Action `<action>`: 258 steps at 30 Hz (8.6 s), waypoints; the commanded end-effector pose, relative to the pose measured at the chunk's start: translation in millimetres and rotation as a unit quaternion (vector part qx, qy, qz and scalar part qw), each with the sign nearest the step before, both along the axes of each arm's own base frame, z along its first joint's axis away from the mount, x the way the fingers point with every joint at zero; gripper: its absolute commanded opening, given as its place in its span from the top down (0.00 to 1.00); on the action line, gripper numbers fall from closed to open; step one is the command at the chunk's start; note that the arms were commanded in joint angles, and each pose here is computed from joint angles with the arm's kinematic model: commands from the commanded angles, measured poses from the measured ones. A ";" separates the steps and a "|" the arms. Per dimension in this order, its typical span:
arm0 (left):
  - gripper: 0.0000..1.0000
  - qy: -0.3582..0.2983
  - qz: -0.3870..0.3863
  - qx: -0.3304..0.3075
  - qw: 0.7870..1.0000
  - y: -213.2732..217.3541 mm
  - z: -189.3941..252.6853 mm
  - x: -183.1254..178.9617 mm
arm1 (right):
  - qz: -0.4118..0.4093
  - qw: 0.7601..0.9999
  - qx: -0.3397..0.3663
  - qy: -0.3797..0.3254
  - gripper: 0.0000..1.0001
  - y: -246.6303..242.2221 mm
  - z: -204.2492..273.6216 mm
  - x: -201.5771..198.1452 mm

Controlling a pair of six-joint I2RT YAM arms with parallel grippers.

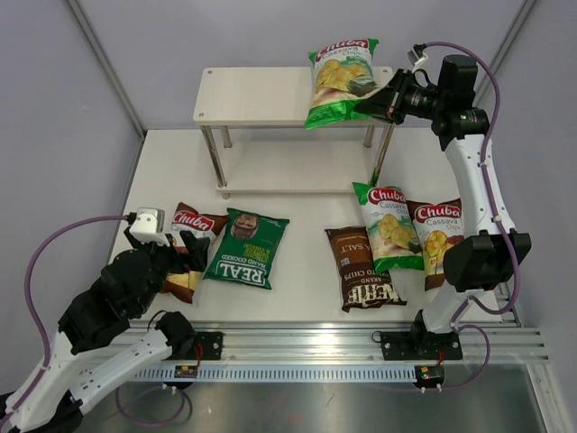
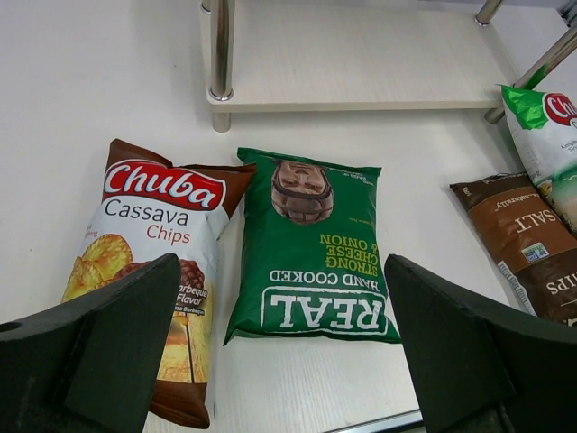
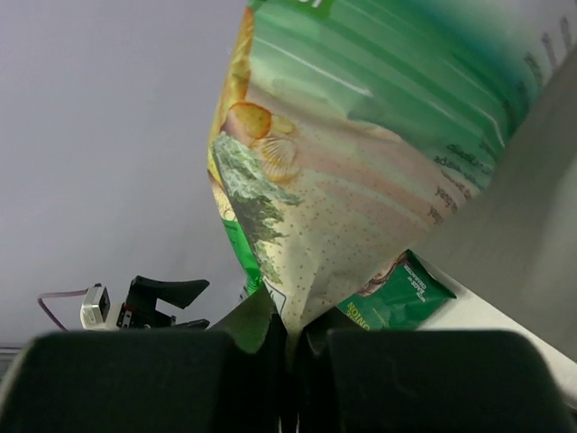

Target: Place and organize the chips bags onto the shelf

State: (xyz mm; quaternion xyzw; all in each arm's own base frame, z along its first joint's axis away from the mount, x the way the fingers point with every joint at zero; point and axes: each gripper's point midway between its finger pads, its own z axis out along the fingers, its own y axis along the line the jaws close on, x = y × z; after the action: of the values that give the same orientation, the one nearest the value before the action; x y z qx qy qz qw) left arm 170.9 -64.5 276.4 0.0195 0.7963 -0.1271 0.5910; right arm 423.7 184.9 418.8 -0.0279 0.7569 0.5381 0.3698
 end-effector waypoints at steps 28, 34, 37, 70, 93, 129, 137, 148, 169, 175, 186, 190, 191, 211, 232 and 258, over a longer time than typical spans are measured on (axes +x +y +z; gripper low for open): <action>0.01 -0.020 -0.018 -0.020 0.999 -6.7 6.1 -0.6 | -0.198 0.978 0.056 0.040 0.96 -70.2 -4.9 16.0; 0.01 -0.023 -0.018 -0.023 0.999 -5.9 7.6 -1.4 | -0.196 0.977 0.067 0.052 0.94 -68.4 -2.7 18.7; 0.01 -0.025 -0.017 -0.025 0.999 -5.4 8.5 -1.2 | -0.198 0.976 0.072 0.050 0.92 -67.4 -2.4 15.2; 0.01 0.068 -0.004 0.006 0.998 -28.7 -10.6 14.1 | -0.199 0.978 -0.064 -0.017 0.00 -76.6 -0.7 -75.4; 0.01 0.113 -0.022 0.027 0.993 -33.3 -48.3 32.7 | 0.004 0.996 -0.040 0.073 0.05 147.4 -224.1 -177.6; 0.01 0.082 -0.031 -0.012 0.996 -33.5 -31.4 23.6 | -0.032 0.998 0.051 0.037 0.92 205.9 -283.9 -186.3; 0.01 0.115 -0.037 -0.192 0.974 -60.7 -21.5 5.3 | -0.031 0.999 0.028 -0.011 0.96 189.6 -245.8 -192.7; 0.01 0.200 -0.031 -0.463 0.863 -111.9 -31.6 10.4 | -0.043 0.995 0.052 -0.073 0.99 179.8 -196.4 -191.1; 0.01 0.227 0.049 -0.540 0.809 -117.5 -65.3 40.4 | 0.027 0.976 0.144 -0.164 1.00 189.3 -127.5 -230.5; 0.03 0.225 0.045 -0.549 0.804 -120.0 -68.6 41.8 | 0.041 0.965 0.173 -0.193 1.00 188.9 -114.0 -243.1; 0.64 0.148 0.033 -0.573 0.805 -103.5 -37.6 44.5 | 0.061 0.964 0.169 -0.198 1.00 195.3 -118.4 -257.6; 0.80 0.102 -0.006 -0.576 0.811 -102.6 -18.4 42.5 | 0.054 0.965 0.168 -0.196 0.76 191.4 -117.8 -256.7; 0.83 0.085 -0.013 -0.580 0.810 -99.7 -10.5 40.9 | 0.050 0.964 0.170 -0.197 0.70 187.9 -116.8 -257.2; 0.89 -0.201 -0.118 -0.522 0.821 -64.2 137.8 13.2 | -0.112 0.986 0.023 -0.117 0.18 86.9 -125.5 -243.4; 0.87 -0.247 0.065 -0.540 0.802 -72.8 235.6 152.2 | -0.186 0.978 0.029 -0.090 0.14 3.7 -112.9 -264.0; 0.83 -0.166 0.106 -0.480 0.855 -185.8 159.4 324.7 | -0.194 0.973 0.054 -0.116 0.12 -59.7 -88.1 -296.8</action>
State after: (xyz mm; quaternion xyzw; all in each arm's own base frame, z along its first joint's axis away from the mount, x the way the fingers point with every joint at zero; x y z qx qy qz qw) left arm 493.0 -248.3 412.5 -0.3275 0.5508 -0.4168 0.6447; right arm 129.0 137.4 318.9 0.0706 0.6815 0.4886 0.5402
